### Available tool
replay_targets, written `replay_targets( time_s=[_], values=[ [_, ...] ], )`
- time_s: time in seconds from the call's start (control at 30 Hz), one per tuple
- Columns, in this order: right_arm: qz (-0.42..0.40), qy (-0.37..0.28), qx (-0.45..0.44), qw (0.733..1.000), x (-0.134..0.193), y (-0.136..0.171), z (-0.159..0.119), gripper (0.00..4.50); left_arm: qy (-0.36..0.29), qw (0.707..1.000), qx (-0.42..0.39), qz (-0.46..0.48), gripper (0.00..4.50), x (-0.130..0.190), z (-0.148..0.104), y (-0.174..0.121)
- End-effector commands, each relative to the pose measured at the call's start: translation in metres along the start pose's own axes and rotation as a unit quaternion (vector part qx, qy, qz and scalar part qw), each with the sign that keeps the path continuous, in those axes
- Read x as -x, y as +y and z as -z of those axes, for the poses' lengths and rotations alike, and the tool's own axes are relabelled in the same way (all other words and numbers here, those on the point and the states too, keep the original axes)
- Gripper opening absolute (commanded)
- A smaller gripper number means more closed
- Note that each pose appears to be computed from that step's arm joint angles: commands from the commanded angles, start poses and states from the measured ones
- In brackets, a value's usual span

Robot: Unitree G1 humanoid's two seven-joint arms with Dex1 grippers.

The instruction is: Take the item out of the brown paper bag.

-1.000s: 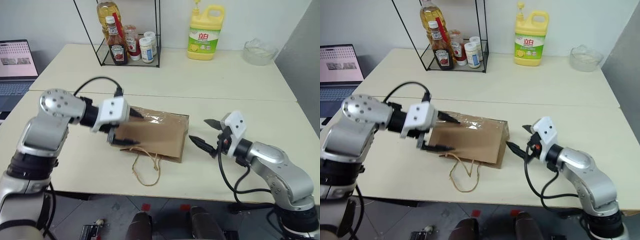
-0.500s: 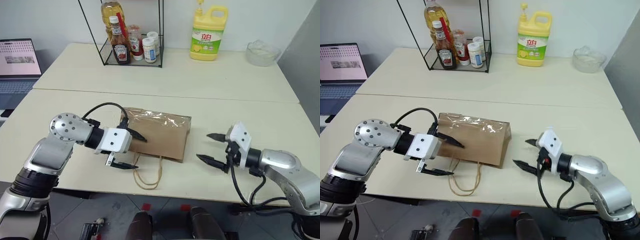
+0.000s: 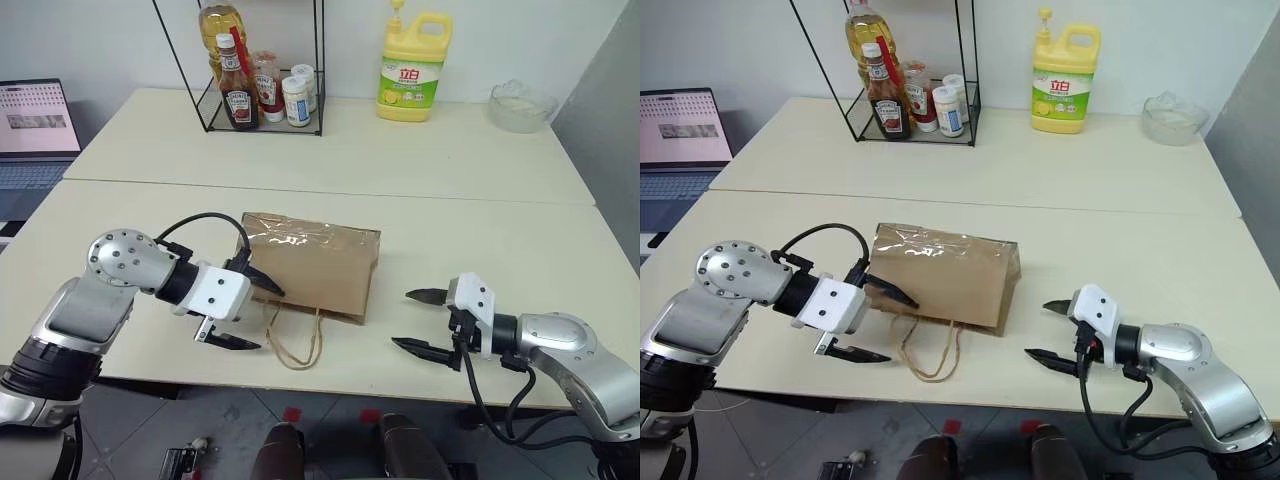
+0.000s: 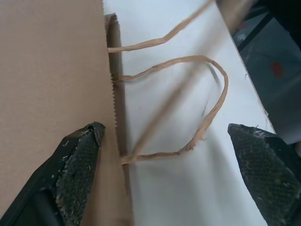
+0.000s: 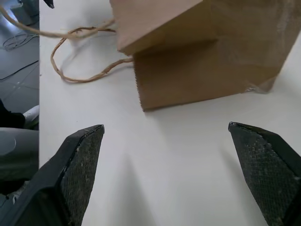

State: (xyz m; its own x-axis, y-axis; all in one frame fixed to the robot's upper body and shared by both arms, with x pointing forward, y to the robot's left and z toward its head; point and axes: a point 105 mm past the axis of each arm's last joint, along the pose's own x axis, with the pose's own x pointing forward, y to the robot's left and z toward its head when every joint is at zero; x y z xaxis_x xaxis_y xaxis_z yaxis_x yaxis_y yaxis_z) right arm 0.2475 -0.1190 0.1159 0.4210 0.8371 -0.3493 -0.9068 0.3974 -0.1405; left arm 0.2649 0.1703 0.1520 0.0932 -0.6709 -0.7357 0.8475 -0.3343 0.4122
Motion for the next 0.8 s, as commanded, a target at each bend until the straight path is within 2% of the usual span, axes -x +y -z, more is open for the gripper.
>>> replay_targets(
  time_s=[0.03, 0.1, 0.2, 0.4, 0.53, 0.6, 0.7, 0.8],
  values=[
    [-0.006, -0.014, 0.032, 0.999, -0.001, 0.000, -0.014, 4.45, -0.004, 1.000, -0.022, -0.014, 4.50, -0.003, -0.005, 0.004],
    [-0.015, -0.016, 0.038, 0.999, -0.004, 0.003, -0.016, 4.45, -0.024, 0.999, -0.016, -0.025, 4.50, -0.010, -0.009, 0.007],
    [-0.046, -0.001, 0.070, 0.997, -0.007, 0.015, -0.010, 4.50, -0.065, 0.996, 0.001, -0.054, 3.89, -0.016, -0.020, 0.017],
    [-0.103, 0.012, 0.142, 0.984, -0.015, 0.031, 0.006, 4.50, -0.129, 0.984, 0.084, -0.093, 2.01, -0.005, -0.036, 0.041],
    [-0.128, -0.023, 0.210, 0.969, -0.023, 0.040, 0.003, 4.50, -0.139, 0.978, 0.114, -0.105, 0.67, 0.004, -0.038, 0.049],
    [-0.138, -0.047, 0.267, 0.953, -0.027, 0.043, 0.000, 4.50, -0.140, 0.977, 0.122, -0.107, 0.05, 0.004, -0.037, 0.050],
    [-0.166, -0.082, 0.335, 0.924, -0.032, 0.052, 0.003, 4.50, -0.141, 0.974, 0.134, -0.113, 0.05, 0.004, -0.036, 0.051],
    [-0.184, -0.110, 0.361, 0.907, -0.037, 0.055, 0.007, 4.50, -0.145, 0.970, 0.148, -0.125, 0.05, 0.005, -0.035, 0.055]
  ],
)
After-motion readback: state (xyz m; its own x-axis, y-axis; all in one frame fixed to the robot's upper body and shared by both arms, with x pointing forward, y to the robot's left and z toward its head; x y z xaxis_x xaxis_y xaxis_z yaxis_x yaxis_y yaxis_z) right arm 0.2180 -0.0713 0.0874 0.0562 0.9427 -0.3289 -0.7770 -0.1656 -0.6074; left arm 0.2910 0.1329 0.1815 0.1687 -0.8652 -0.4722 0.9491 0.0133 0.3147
